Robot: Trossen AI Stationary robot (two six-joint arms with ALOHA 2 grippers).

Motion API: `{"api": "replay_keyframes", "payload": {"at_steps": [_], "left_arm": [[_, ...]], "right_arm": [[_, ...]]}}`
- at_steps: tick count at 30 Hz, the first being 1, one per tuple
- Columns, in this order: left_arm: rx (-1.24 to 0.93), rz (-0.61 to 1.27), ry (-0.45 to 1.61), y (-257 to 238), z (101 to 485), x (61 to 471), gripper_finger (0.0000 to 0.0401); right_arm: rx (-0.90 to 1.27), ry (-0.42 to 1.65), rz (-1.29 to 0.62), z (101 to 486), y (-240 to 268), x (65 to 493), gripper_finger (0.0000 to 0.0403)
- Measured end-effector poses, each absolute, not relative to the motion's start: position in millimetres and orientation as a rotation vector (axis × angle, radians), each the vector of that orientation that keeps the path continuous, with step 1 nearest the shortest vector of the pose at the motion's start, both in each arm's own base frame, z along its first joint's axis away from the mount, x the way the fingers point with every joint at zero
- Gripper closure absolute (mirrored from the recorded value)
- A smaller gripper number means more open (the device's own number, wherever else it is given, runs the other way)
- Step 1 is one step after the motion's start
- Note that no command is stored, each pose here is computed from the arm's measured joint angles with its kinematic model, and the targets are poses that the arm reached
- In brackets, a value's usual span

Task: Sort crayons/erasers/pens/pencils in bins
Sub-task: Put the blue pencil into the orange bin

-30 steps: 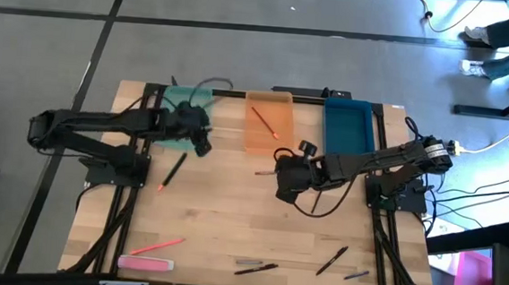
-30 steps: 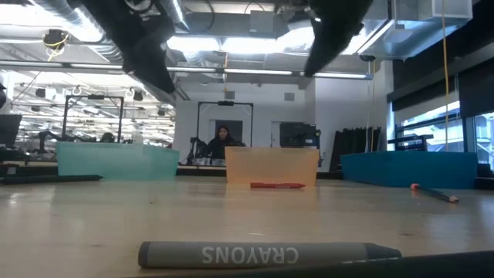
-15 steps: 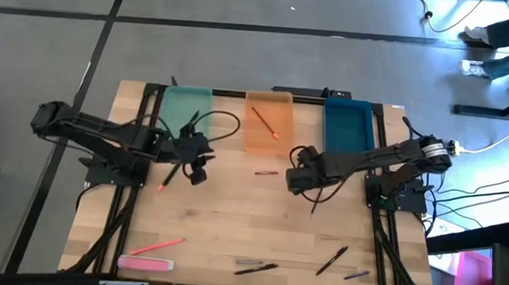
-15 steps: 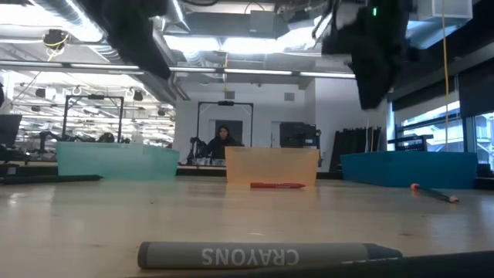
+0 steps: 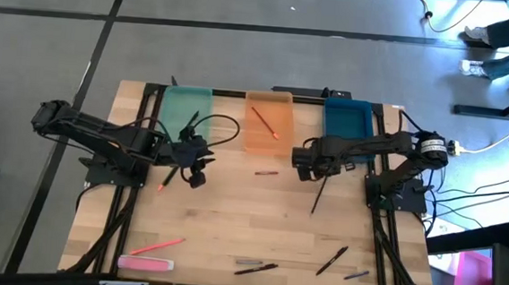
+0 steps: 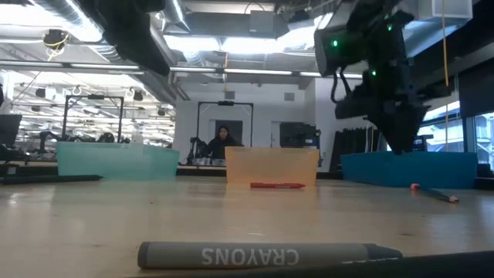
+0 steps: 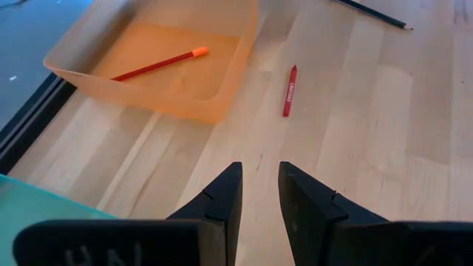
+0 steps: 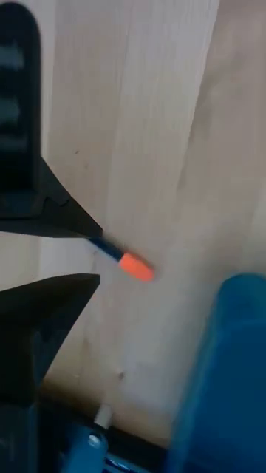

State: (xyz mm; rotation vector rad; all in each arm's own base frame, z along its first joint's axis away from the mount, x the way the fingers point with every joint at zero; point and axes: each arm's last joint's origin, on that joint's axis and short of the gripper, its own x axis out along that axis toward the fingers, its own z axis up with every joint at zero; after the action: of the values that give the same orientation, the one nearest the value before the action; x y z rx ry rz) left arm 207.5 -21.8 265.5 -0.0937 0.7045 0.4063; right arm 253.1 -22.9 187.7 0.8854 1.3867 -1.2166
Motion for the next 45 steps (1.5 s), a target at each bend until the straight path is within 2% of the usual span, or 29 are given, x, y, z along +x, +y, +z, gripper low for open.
{"api": "replay_keyframes", "payload": {"at_steps": [4,9,17,45], "left_arm": [[-0.093,0.406,0.705,-21.8,265.5,207.5,0.0319],[-0.091,0.406,0.705,-21.7,265.5,207.5,0.0319],[-0.091,0.406,0.705,-21.6,265.5,207.5,0.0319],[-0.091,0.406,0.705,-21.6,265.5,207.5,0.0319]], "right_arm": [[1.003,1.415,-1.19,172.9,-32.4,247.8,0.0309],[1.047,1.366,-1.14,155.9,-38.6,245.9,0.0309],[1.045,1.37,-1.216,143.8,-39.5,234.5,0.0309],[1.014,1.337,-1.27,140.5,-45.2,230.6,0.0309]]}}
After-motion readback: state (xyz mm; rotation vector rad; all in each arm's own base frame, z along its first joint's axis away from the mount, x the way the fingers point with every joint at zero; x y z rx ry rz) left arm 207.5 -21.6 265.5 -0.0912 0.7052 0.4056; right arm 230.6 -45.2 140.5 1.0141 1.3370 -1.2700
